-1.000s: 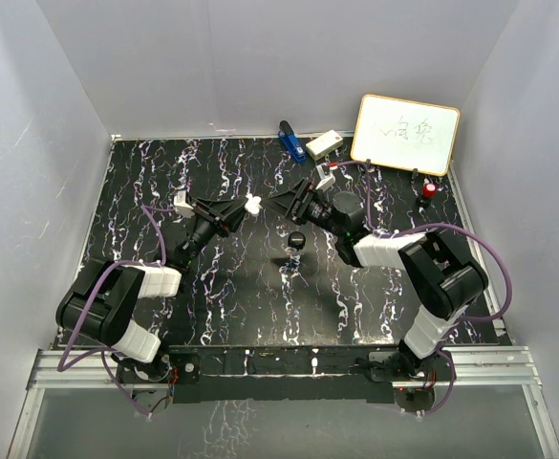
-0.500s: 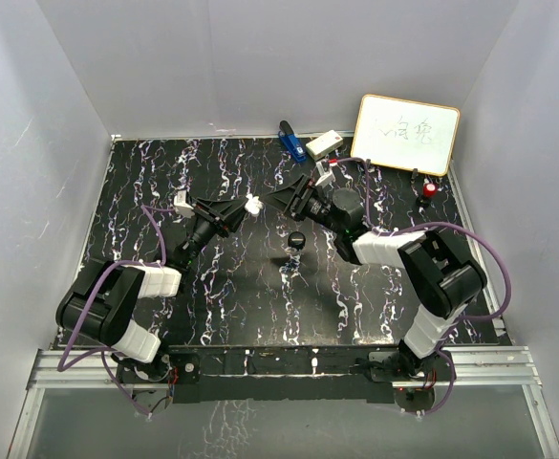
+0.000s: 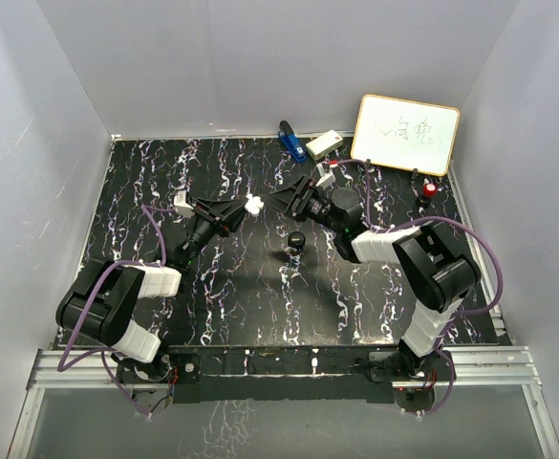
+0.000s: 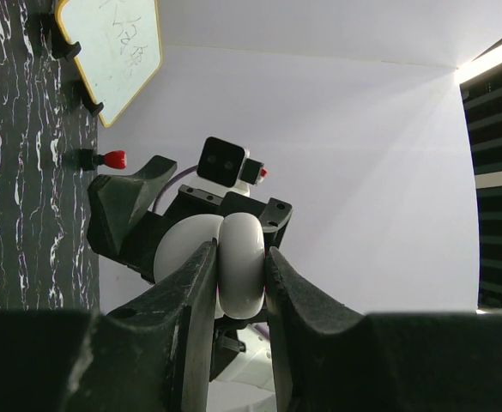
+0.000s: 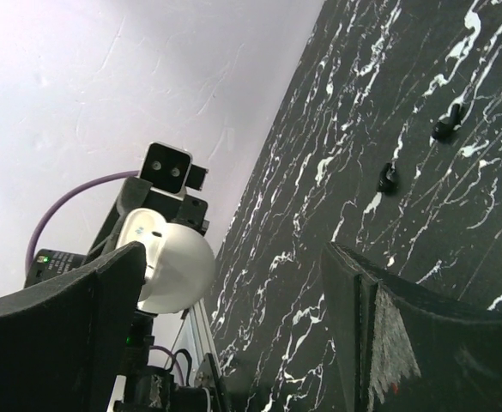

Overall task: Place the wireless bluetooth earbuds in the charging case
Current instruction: Place the earbud in the charging case.

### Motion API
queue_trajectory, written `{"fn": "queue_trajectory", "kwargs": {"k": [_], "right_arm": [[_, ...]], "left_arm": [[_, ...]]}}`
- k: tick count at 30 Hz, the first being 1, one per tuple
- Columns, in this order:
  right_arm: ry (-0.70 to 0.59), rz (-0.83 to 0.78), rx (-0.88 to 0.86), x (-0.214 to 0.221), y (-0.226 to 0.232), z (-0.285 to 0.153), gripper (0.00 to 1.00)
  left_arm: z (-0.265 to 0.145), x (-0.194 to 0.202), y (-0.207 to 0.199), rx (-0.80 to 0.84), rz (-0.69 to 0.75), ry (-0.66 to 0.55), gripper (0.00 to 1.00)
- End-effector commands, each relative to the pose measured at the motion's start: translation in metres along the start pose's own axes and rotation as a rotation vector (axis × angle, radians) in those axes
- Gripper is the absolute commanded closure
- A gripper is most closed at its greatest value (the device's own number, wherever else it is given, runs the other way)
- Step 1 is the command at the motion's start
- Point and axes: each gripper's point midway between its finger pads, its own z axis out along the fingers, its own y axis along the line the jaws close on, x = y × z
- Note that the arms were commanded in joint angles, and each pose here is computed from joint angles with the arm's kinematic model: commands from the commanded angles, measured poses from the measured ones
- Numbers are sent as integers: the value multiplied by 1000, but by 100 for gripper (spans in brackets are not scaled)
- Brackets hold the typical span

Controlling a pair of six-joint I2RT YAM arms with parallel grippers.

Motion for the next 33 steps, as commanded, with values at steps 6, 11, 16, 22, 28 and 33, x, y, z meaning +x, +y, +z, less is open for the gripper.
{"fn": "queue_trajectory", "kwargs": {"k": [6, 11, 16, 22, 28, 33], "right_arm": [[-19, -20, -77, -10, 15, 5, 20], [-16, -18, -78, -9, 16, 3, 20], [-16, -19, -81, -9, 18, 2, 20], [-13, -19, -80, -8, 19, -1, 20], [-12, -18, -81, -7, 20, -2, 20], [-6, -14, -77, -4, 18, -3, 20]], "left_arm": [[2, 5, -36, 121, 37, 21, 100], [4, 4, -34, 118, 38, 19, 100], [5, 3, -32, 114, 36, 16, 100], [6, 2, -29, 107, 35, 13, 100], [7, 1, -27, 105, 34, 10, 100], [8, 0, -26, 103, 35, 7, 100]]}}
